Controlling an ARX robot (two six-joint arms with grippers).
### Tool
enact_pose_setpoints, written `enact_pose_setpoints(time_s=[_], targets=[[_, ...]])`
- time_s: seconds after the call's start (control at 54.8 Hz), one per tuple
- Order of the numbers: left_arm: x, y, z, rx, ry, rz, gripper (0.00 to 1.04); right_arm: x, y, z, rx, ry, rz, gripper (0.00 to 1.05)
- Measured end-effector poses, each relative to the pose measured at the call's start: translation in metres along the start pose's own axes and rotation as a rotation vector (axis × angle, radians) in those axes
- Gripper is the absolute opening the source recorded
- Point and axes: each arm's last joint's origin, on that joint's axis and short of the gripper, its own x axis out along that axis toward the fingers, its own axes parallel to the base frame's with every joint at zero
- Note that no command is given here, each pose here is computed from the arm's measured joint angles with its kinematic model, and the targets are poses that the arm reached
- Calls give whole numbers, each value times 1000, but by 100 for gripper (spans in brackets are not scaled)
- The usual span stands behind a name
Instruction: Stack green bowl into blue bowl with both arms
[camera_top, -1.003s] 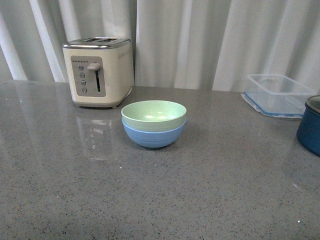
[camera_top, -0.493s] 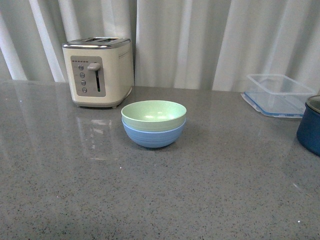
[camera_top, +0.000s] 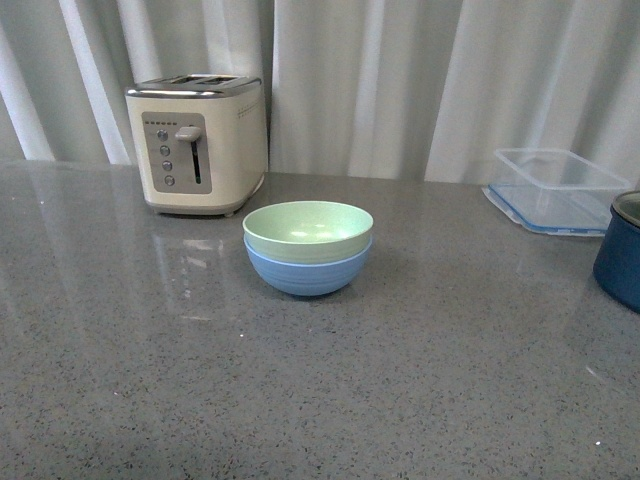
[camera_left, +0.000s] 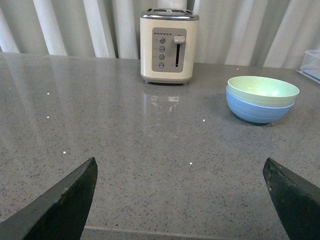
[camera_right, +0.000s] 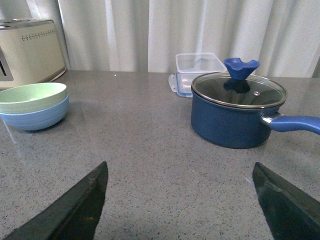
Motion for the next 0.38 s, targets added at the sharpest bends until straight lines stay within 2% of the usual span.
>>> enact_pose_setpoints(time_s=[0.091,0.146,0.383], targets=[[0,0,0,0,0,0,98,0,0,0,1,0,0,97],[0,0,0,0,0,0,98,0,0,0,0,0,0,94],[0,0,0,0,0,0,98,0,0,0,0,0,0,95]])
